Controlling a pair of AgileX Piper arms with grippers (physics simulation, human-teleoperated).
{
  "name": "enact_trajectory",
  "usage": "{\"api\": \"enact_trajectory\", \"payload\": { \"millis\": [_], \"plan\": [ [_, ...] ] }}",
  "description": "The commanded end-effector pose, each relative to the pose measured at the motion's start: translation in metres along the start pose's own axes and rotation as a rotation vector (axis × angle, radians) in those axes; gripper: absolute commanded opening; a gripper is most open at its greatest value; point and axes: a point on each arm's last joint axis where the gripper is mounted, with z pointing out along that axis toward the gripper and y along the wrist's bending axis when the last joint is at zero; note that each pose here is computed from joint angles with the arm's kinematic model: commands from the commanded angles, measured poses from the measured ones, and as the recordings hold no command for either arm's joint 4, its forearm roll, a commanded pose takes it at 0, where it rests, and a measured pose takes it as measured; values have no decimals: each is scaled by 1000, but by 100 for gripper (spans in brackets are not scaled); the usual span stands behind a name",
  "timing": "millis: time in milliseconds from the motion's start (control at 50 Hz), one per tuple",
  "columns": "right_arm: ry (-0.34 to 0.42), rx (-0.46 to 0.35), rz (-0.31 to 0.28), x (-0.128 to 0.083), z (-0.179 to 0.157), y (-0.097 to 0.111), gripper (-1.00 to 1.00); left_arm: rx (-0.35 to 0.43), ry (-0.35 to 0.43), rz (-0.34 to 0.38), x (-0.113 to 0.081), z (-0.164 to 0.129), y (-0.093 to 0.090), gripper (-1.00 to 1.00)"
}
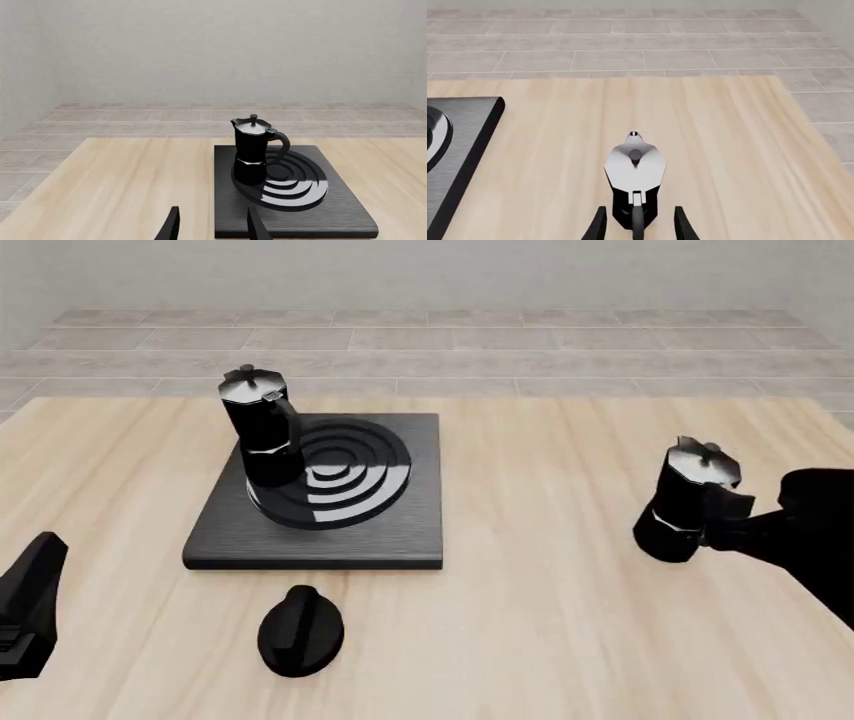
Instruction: Put both moka pots on the stove.
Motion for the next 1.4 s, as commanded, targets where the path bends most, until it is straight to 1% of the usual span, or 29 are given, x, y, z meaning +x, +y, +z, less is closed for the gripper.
{"api": "enact_trajectory", "payload": {
  "millis": [20,340,560,800,980,1180,1280,1400],
  "plan": [
    [11,-1,6,5,8,0,100,0,0,0,0,0,0,100],
    [20,-16,3,10,18,4,100,0,0,0,0,0,0,100],
    [21,-7,3,11,24,2,100,0,0,0,0,0,0,100],
    [37,2,6,16,29,0,100,0,0,0,0,0,0,100],
    [61,2,13,26,34,0,100,0,0,0,0,0,0,100],
    [75,1,17,29,39,0,100,0,0,0,0,0,0,100],
    [76,1,13,31,42,0,100,0,0,0,0,0,0,100],
    [63,-5,9,29,47,2,100,0,0,0,0,0,0,100]
  ]
}}
